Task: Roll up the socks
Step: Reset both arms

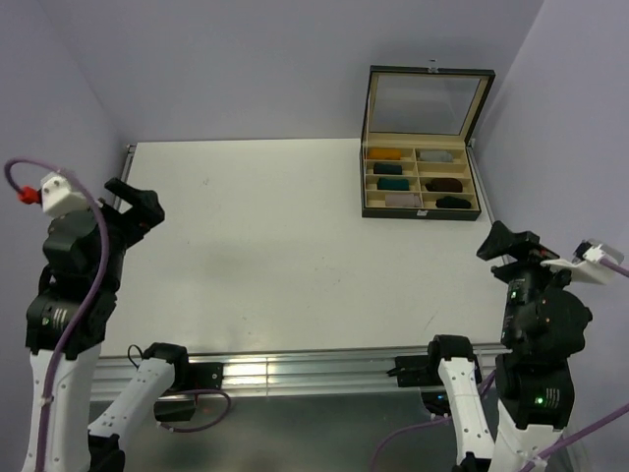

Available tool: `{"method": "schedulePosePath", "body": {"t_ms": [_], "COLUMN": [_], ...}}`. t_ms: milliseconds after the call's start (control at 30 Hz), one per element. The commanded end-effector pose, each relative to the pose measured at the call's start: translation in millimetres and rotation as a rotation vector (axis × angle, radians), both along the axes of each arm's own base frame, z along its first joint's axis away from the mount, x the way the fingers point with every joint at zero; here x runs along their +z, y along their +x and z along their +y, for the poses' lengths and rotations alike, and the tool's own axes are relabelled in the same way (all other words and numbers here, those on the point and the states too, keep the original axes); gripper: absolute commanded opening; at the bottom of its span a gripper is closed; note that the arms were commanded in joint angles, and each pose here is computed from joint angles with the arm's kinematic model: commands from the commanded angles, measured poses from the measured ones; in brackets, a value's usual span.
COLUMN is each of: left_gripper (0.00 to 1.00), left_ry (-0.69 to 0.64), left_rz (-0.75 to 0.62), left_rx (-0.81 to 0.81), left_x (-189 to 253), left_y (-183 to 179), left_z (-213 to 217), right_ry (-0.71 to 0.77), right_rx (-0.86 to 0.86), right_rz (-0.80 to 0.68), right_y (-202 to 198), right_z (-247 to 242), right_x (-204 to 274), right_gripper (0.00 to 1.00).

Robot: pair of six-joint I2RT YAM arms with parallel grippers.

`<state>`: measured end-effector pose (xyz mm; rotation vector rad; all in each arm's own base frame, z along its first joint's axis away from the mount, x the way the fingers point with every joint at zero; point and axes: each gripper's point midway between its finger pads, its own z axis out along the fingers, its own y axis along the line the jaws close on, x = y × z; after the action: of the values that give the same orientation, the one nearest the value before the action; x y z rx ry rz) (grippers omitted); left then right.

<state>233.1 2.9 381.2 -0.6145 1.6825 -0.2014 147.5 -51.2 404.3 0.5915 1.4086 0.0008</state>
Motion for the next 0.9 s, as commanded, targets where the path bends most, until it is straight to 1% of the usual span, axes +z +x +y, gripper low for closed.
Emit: {"method": "schedulePosePath", "body": {"t_ms": [0, 67, 100, 167, 200, 267, 400, 500, 633, 867], "left_gripper": [0.99, 0.99, 1.0, 0.99, 0.99, 0.99, 1.0, 1.0, 1.0, 0.99], "left_ry": [0.039, 0.044, 0.042, 0.038, 0.031, 0.025, 0.031, 0.011, 0.01, 0.017], "left_rz": [-0.037, -0.063, -0.081, -0.095, -0.125, -0.12, -0.097, -0.103, -0.07, -0.062], "left_rx": [0.028, 0.05, 0.058, 0.062, 0.073, 0.091, 0.146, 0.131, 0.104, 0.097], "left_x": [16.2, 24.1, 26.4, 23.9, 25.4, 15.0, 8.0, 5.8, -7.0, -11.5], "left_y": [-29.1, -41.0, -50.3, -58.9, -67.7, -69.3, -68.7, -67.8, -59.3, -53.0], "left_z": [12.7, 18.9, 21.9, 23.9, 27.0, 29.8, 38.6, 34.8, 28.4, 26.4], "right_ry": [-0.074, -0.082, -0.089, -0.097, -0.106, -0.112, -0.124, -0.125, -0.121, -0.13], "right_rx": [0.059, 0.071, 0.071, 0.071, 0.079, 0.11, 0.093, 0.094, 0.116, 0.114], "right_rz": [0.034, 0.024, -0.006, -0.017, -0.042, -0.066, -0.103, -0.11, -0.087, -0.098], "right_y": [-12.5, -18.7, -28.9, -35.2, -42.0, -43.3, -53.1, -52.8, -44.8, -48.0], "right_z": [7.7, 8.6, 8.3, 7.4, 8.3, 11.5, 7.2, 5.4, 8.2, 7.4], "right_x": [-20.7, -26.7, -25.7, -31.5, -32.2, -36.0, -35.9, -35.7, -41.5, -42.8], "right_gripper": [0.85, 0.85, 0.85, 0.85, 0.84, 0.83, 0.83, 0.83, 0.82, 0.82]}}
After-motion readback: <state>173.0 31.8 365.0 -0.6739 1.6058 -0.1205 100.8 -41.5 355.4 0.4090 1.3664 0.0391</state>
